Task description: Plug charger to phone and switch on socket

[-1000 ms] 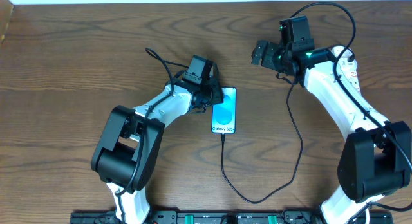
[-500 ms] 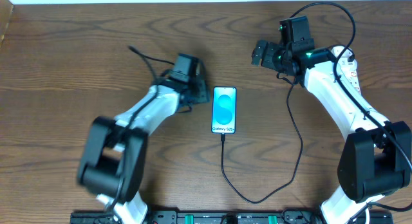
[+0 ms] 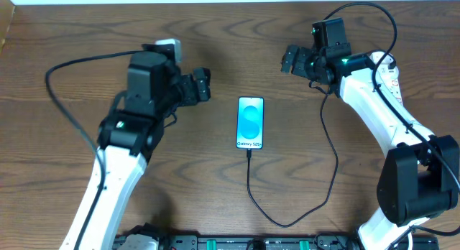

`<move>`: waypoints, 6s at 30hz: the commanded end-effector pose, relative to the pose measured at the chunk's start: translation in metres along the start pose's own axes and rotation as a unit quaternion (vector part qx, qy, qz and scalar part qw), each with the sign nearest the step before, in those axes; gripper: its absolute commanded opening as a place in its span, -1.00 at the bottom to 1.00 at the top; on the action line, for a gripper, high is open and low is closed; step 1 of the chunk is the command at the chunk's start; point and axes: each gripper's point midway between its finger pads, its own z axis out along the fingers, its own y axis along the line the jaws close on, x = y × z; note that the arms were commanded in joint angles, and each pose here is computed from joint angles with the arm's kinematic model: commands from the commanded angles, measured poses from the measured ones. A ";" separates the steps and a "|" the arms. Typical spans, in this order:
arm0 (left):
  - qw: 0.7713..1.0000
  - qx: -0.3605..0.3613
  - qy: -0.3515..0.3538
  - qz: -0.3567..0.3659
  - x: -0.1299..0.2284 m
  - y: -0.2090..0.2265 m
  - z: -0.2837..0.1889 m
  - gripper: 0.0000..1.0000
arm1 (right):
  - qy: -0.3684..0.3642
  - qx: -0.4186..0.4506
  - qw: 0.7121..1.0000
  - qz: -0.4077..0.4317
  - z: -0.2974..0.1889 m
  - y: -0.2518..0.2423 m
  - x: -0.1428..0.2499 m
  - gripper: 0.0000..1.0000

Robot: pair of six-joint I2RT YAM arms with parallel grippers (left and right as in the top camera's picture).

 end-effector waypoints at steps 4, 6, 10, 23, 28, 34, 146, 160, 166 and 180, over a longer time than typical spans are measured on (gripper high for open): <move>1.000 -0.002 -0.017 0.009 -0.008 0.000 -0.011 0.87 | -0.007 0.004 1.000 -0.007 -0.006 0.000 -0.004 0.99; 1.000 -0.002 -0.016 0.009 -0.008 0.000 -0.011 0.87 | -0.006 0.004 1.000 -0.007 -0.006 0.000 -0.004 0.98; 1.000 -0.002 -0.016 0.009 -0.008 0.000 -0.011 0.87 | 0.002 -0.008 1.000 -0.007 -0.006 0.003 -0.001 0.98; 1.000 -0.002 -0.016 0.009 -0.008 0.000 -0.011 0.87 | 0.014 -0.114 0.986 -0.117 -0.039 0.024 -0.025 0.98; 1.000 -0.002 -0.016 0.009 -0.008 0.000 -0.011 0.87 | 0.005 -0.101 0.987 -0.126 -0.075 -0.001 -0.059 0.98; 1.000 -0.002 -0.016 0.009 -0.008 0.000 -0.011 0.88 | -0.011 -0.062 0.991 -0.117 -0.112 -0.051 -0.091 0.99; 1.000 -0.002 -0.016 0.009 -0.008 0.000 -0.011 0.88 | 0.045 0.063 0.997 0.012 -0.054 -0.262 -0.067 0.99; 1.000 -0.002 -0.016 0.009 -0.008 0.000 -0.011 0.88 | -0.013 0.054 0.998 -0.003 -0.117 -0.226 -0.087 0.98; 1.000 -0.003 -0.016 0.009 -0.008 0.000 -0.011 0.88 | -0.017 0.054 0.998 -0.005 -0.117 -0.227 -0.090 0.98; 1.000 -0.003 -0.016 0.009 -0.008 0.000 -0.011 0.88 | -0.017 0.054 0.998 -0.005 -0.117 -0.227 -0.090 0.98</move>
